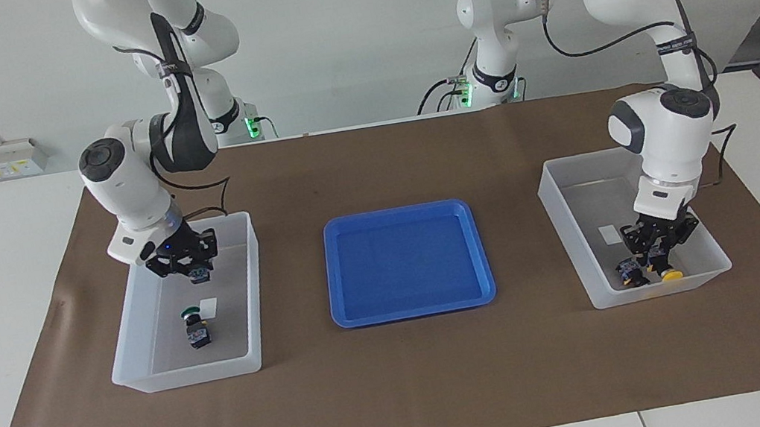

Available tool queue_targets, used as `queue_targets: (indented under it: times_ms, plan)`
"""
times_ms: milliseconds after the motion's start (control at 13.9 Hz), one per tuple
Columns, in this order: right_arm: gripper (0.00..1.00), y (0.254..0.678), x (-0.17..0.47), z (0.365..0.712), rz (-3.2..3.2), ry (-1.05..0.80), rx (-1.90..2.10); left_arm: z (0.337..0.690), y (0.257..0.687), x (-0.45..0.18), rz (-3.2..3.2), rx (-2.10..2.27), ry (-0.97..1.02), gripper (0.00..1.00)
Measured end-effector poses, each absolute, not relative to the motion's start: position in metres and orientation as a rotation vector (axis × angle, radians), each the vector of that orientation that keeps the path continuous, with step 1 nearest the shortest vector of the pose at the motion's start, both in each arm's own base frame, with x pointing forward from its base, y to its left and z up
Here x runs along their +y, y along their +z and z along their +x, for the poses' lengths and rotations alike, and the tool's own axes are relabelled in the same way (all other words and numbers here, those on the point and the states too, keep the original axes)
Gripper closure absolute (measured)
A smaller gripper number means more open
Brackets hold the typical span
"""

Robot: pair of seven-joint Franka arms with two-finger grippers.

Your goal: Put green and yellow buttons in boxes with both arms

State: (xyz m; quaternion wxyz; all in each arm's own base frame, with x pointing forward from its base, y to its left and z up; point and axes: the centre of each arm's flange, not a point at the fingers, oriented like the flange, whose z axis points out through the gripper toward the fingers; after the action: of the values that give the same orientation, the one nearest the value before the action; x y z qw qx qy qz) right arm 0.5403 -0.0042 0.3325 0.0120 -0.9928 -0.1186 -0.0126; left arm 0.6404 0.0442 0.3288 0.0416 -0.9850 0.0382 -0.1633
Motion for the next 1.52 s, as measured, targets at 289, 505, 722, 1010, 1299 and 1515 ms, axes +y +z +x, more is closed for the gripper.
queue_targets:
  times_ms: [289,505,722,1010,1299,1515]
  plan:
    - [0.56,0.308,-0.001,0.544,-3.113,-0.105,-0.377,0.64,0.329,0.044,-3.015,0.118,-0.5,0.59]
    - [0.52,0.299,0.001,0.548,-3.123,-0.145,-0.373,0.64,0.329,0.043,-3.015,0.119,-0.5,0.43]
    - [0.38,0.311,0.003,0.557,-3.128,-0.195,-0.285,0.641,0.329,0.043,-3.015,0.119,-0.5,0.37]
    - [0.0,0.372,0.01,0.582,-3.114,-0.25,-0.111,0.642,0.331,0.043,-3.014,0.12,-0.508,0.19]
    - [0.0,0.452,0.001,0.588,-3.089,-0.233,0.033,0.641,0.356,0.037,-3.012,0.138,-0.515,0.0]
    - [0.0,0.512,-0.017,0.58,-3.099,-0.138,0.071,0.63,0.389,0.011,-3.029,0.196,-0.44,0.0]
